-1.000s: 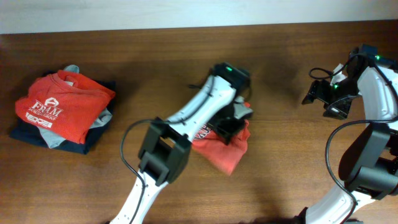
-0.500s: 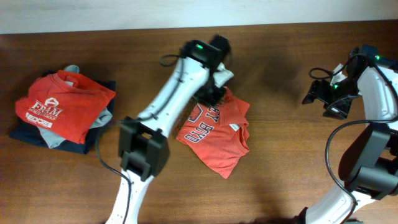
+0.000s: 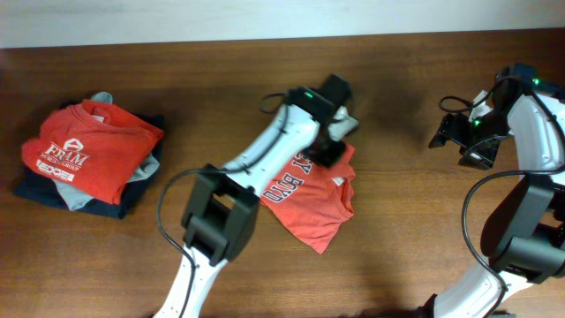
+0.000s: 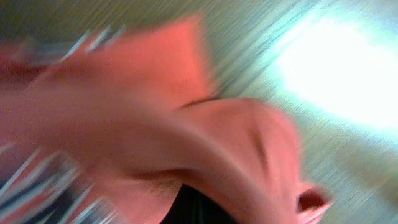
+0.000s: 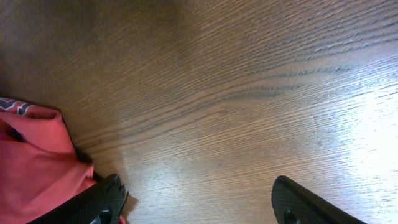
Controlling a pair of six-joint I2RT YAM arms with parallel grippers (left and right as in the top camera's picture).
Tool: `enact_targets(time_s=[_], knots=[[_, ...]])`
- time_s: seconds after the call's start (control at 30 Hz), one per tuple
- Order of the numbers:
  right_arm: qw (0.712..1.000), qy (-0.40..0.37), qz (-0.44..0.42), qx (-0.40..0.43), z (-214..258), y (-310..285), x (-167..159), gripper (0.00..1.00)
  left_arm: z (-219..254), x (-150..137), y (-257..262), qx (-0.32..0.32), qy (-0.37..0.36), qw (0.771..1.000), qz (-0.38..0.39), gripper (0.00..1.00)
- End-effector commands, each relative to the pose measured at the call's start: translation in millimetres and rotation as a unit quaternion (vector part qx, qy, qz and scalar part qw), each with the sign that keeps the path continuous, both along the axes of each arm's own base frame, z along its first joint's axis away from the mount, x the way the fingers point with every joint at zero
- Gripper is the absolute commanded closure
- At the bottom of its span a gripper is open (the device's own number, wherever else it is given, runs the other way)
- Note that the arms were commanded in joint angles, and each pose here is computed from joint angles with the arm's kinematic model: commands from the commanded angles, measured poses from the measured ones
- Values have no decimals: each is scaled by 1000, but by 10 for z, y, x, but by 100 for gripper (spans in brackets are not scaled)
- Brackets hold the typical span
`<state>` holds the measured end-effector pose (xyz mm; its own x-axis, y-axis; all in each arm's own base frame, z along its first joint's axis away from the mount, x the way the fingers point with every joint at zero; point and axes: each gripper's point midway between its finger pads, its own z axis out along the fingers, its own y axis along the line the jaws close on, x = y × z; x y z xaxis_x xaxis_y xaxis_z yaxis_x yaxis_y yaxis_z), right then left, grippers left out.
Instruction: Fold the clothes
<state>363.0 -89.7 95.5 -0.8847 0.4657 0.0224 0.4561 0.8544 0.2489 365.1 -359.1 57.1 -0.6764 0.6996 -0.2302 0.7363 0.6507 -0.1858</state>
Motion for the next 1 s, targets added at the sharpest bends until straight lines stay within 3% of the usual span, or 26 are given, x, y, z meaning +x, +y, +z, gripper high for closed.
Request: enact_targets(time_s=[0.0, 0.13, 0.27, 0.43, 0.57, 0.67, 0.83, 0.97], knots=[[1000, -6, 4, 3, 29, 22, 22, 19, 75, -155, -327, -34, -18, 997, -60, 98], [1000, -5, 4, 3, 29, 24, 15, 19, 285, -87, -430, -47, -43, 996, -63, 94], [1000, -4, 4, 4, 29, 26, 10, 19, 642, 240, -148, -4, -98, 995, -25, 89], [1000, -4, 4, 4, 30, 26, 11, 19, 1193, 701, 372, 9, -150, 988, 42, 63], [1000, -1, 4, 5, 29, 32, -5, 15, 1431, 1027, 866, 5, -166, 981, 98, 53], [999, -11, 31, 13, 40, 68, 8, 14, 1451, 1206, 1197, 0, -161, 978, 132, 44], [993, -51, 67, 85, 156, 324, 74, 16, 1407, 1305, 1698, -8, -125, 976, 176, 39], [983, -86, 86, 135, 346, 510, 95, 23, 1401, 1294, 1943, -21, -97, 975, 198, 38]])
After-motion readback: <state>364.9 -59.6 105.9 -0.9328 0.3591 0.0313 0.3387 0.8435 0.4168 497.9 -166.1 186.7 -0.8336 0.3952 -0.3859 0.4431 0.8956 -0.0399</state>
